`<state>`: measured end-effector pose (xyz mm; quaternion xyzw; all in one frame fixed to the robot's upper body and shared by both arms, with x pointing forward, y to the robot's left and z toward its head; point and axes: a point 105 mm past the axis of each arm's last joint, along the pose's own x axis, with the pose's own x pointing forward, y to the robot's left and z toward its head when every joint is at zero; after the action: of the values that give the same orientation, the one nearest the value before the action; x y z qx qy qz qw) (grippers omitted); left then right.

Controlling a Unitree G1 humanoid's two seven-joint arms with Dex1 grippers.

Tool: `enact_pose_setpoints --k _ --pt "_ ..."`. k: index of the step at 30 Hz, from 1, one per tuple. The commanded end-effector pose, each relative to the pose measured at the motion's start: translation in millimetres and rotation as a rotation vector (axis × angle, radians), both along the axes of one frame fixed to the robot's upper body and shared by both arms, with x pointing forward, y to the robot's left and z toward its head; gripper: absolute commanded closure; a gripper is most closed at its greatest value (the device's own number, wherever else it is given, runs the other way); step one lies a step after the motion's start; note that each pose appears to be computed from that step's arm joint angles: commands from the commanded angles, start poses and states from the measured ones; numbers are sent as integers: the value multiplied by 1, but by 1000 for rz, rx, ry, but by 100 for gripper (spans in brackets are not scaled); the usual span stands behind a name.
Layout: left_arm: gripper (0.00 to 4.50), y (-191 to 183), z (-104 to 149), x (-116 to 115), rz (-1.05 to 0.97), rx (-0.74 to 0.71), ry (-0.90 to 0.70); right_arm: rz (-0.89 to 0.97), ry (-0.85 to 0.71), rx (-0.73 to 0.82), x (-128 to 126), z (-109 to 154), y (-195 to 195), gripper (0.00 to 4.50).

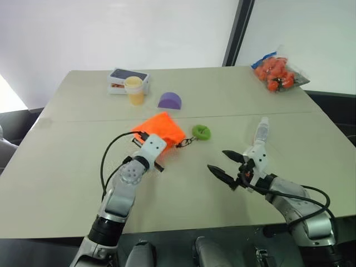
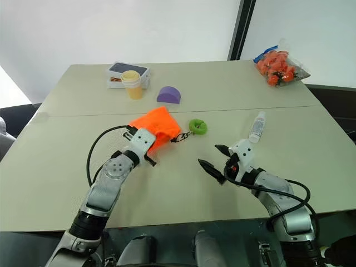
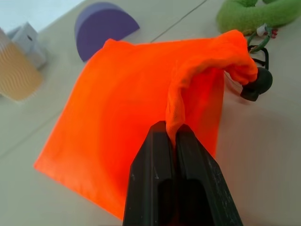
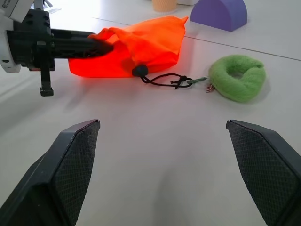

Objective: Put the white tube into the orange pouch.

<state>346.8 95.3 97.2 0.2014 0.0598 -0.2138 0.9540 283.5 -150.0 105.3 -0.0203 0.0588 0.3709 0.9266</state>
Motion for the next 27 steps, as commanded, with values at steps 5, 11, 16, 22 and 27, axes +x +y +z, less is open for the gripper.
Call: enact_pose_setpoints --k 5,11,16,22,27 --pt "447 -2 19 -8 -72 -243 69 13 -72 18 1 15 8 0" --pt "447 -3 22 -10 -103 -253 84 9 -75 24 1 14 9 0" --pt "306 -6 22 -13 -142 -234 91 4 -73 24 0 13 9 0" --pt "159 -2 15 -13 -131 -205 106 3 -77 22 -1 15 8 0" --pt "159 -3 25 -12 -205 -100 44 -4 -88 31 1 15 10 0"
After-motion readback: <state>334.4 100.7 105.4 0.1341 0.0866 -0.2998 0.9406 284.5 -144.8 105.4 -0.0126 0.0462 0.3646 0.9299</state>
